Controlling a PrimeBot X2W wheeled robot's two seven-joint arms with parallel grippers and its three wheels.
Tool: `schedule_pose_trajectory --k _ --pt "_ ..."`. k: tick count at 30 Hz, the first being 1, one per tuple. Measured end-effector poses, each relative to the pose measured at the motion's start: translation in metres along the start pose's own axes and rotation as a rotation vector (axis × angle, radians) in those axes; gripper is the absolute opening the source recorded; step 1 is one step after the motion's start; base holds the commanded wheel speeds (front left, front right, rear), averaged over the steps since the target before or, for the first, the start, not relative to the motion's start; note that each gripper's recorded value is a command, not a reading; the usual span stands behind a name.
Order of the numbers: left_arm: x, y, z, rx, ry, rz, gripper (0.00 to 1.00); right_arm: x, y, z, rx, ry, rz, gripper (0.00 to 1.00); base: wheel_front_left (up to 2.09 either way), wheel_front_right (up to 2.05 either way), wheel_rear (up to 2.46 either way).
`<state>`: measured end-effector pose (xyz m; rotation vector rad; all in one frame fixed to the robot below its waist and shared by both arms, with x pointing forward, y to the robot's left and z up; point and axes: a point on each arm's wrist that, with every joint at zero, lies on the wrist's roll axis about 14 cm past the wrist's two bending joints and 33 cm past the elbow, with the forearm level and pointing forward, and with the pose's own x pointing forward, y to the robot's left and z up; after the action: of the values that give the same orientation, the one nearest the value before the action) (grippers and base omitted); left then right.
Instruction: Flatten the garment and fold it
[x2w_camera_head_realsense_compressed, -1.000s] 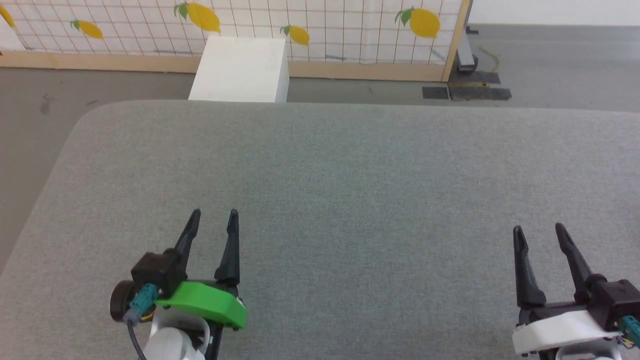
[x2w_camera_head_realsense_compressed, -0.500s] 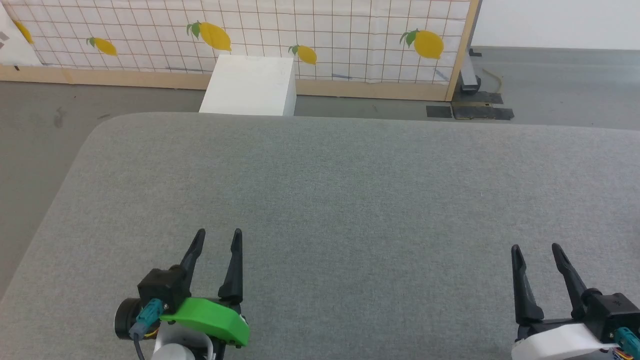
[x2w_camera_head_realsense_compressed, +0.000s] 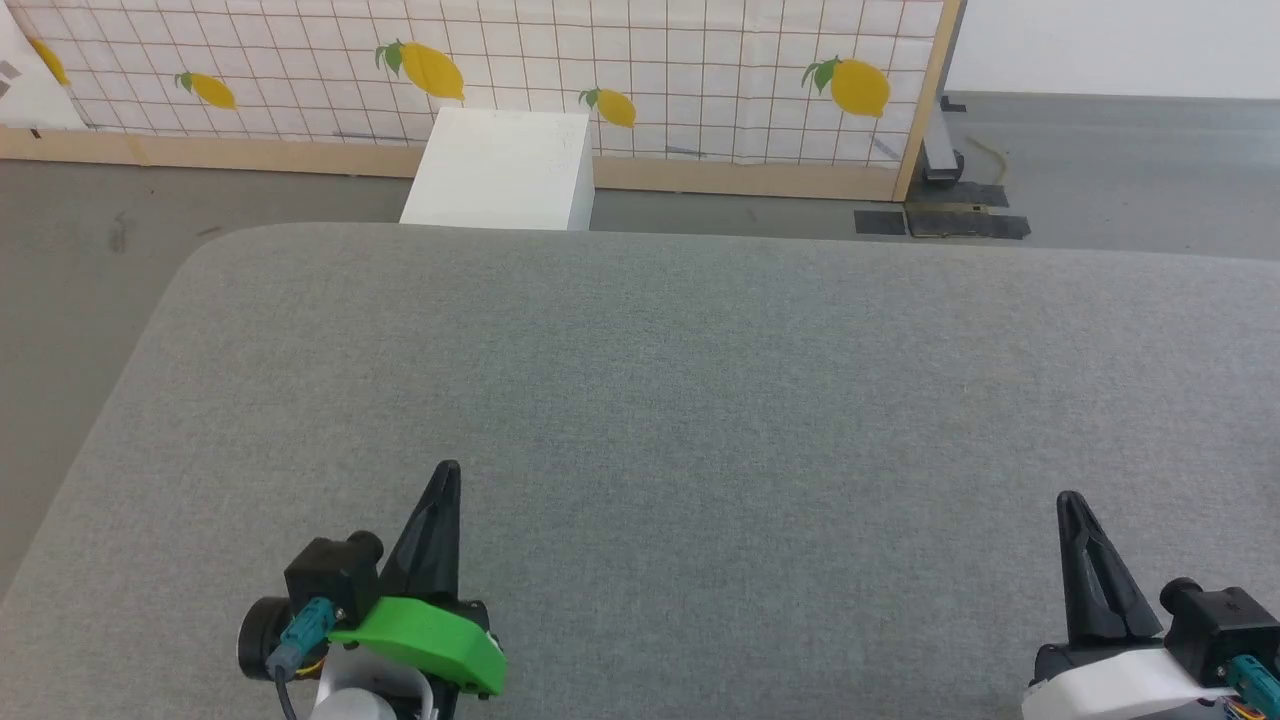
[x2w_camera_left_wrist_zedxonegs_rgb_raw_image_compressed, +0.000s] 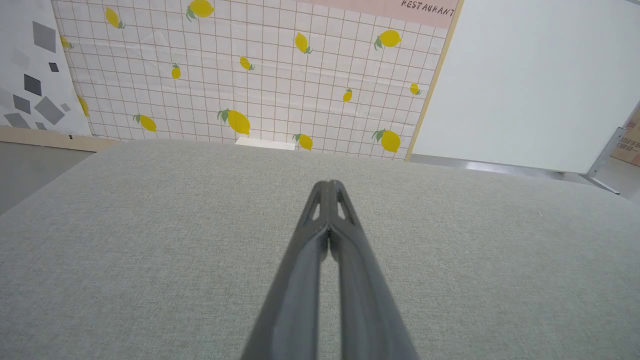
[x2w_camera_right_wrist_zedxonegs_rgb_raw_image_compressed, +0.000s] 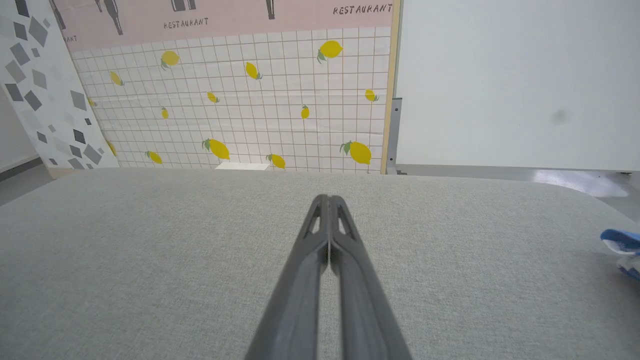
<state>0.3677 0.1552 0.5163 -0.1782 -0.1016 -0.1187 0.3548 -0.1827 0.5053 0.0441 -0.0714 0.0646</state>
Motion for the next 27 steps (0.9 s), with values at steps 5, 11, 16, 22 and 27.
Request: schedule_pose_trajectory --k 5,11,16,22,27 --pt "0.0001 -0.0006 -0.0002 0.0 0.001 -0.002 0.0 0.0 0.0 -0.0001 0.0 0.0 0.0 0.0 0.0 0.0 0.0" --pt "0.0007 -0.0011 -0.0003 0.002 0.005 -0.004 0.0 -0.0004 0.0001 -0.0011 -0.001 0.009 0.0 0.0 0.0 0.0 0.0" --pt "0.0017 -0.001 0.0011 0.009 0.006 -0.003 0.0 -0.0007 0.0006 -0.0022 -0.003 0.017 0.002 0.0 0.0 0.0 0.0" --pt "0.0031 -0.0004 0.003 0.019 0.01 0.0 0.0 -0.0008 0.0016 -0.0029 -0.005 0.027 0.005 0.0 0.0 0.0 0.0" --pt "0.0039 0.001 0.004 0.025 0.013 0.008 0.0 -0.0004 0.0025 -0.0031 -0.01 0.034 0.008 0.0 0.0 0.0 0.0"
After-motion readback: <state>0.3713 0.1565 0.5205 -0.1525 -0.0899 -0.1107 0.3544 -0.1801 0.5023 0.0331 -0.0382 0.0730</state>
